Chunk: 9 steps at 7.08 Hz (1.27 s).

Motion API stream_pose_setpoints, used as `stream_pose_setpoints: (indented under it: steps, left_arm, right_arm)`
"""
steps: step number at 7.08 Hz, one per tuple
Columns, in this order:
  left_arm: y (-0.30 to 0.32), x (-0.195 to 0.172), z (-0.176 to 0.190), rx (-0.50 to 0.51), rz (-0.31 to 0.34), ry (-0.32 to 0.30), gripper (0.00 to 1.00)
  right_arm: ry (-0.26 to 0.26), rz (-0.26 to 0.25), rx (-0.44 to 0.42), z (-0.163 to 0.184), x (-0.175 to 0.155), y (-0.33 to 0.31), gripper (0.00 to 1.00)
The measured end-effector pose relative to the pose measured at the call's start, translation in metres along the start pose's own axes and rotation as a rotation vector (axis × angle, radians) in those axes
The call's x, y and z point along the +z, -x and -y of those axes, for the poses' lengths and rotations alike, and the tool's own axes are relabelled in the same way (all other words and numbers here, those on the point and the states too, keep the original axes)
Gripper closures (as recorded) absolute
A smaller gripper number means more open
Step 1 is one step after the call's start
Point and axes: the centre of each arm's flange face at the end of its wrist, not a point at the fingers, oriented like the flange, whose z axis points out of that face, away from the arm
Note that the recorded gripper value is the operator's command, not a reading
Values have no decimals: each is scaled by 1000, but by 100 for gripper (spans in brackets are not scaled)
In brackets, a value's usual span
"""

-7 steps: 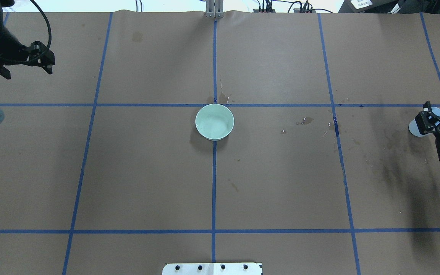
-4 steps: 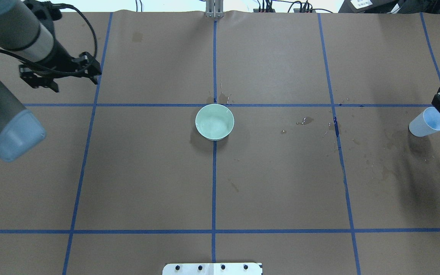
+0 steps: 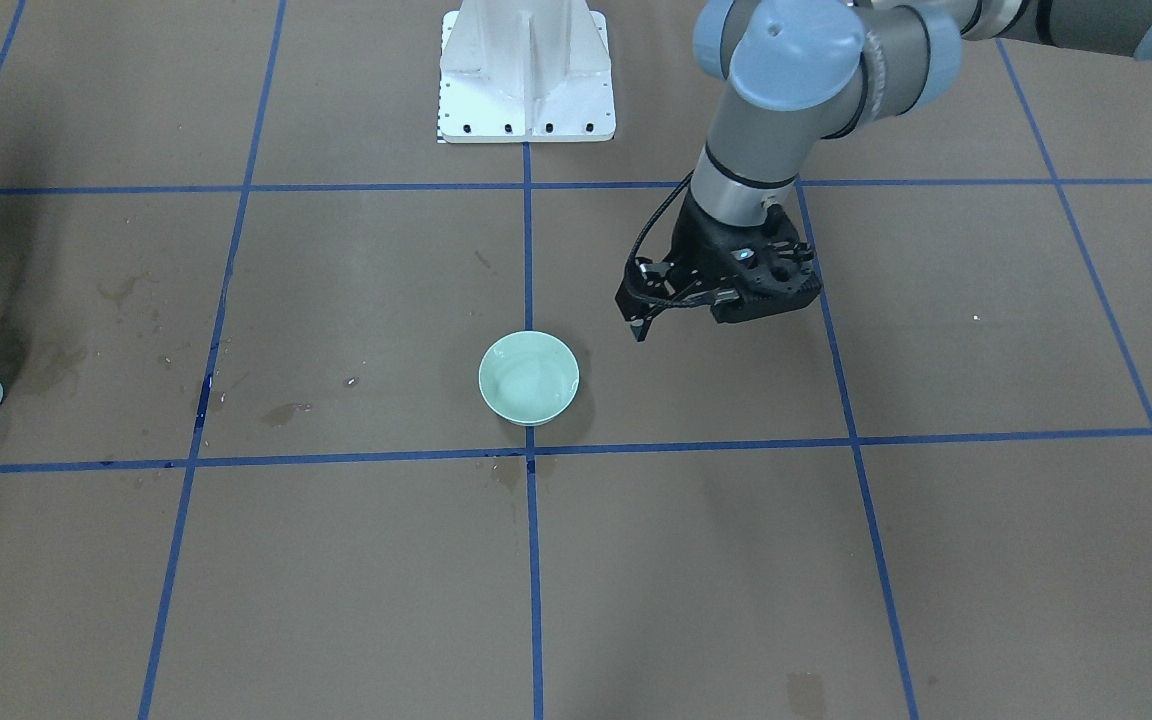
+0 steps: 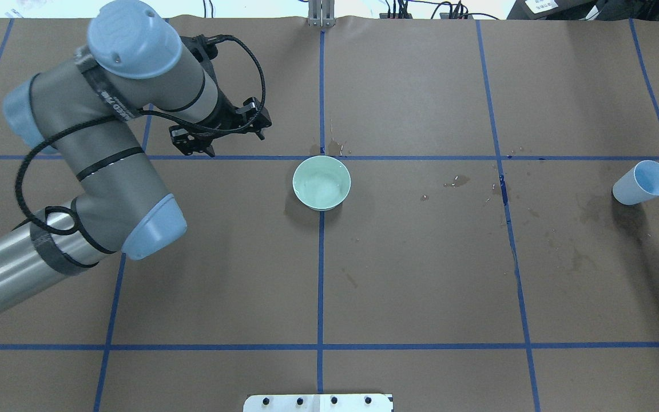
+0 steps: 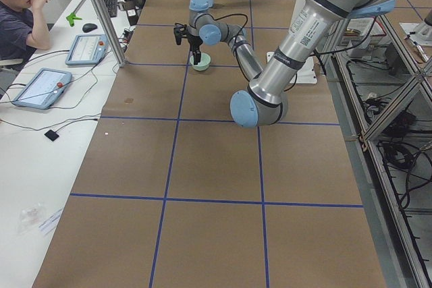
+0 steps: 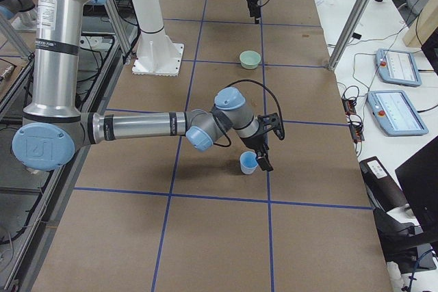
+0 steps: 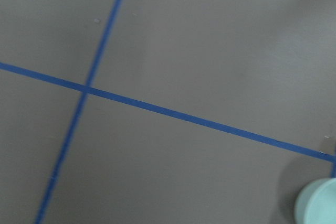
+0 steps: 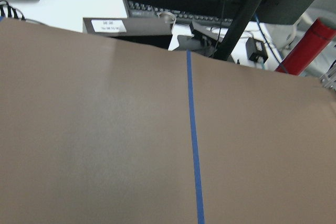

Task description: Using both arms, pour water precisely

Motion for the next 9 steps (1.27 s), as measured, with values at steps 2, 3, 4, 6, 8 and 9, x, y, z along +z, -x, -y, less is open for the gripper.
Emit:
stream_pose_setpoints:
  steps: [2,3,4,6,8,9]
  left_arm:
    - [-29,40,4,-8,-38,12,0]
    - [-43,59,3,-8,-22,26,1]
    - [-52,77,-4,-4,-3,44,1]
    - [-55,103,-19,22,30,71,2]
    - [-52,118,-30,38,50,90,17]
    - [-52,124,-38,44,56,101,26]
  right_arm:
    - [180,75,10,22,-1,-1,0]
    - [266,99,12,36,0,7,1]
    - [331,119,4,43,0,11,1]
    - [381,139,-5,43,2,10,0]
    - [396,150,-7,38,4,7,1]
    - [403,156,-3,37,6,6,1]
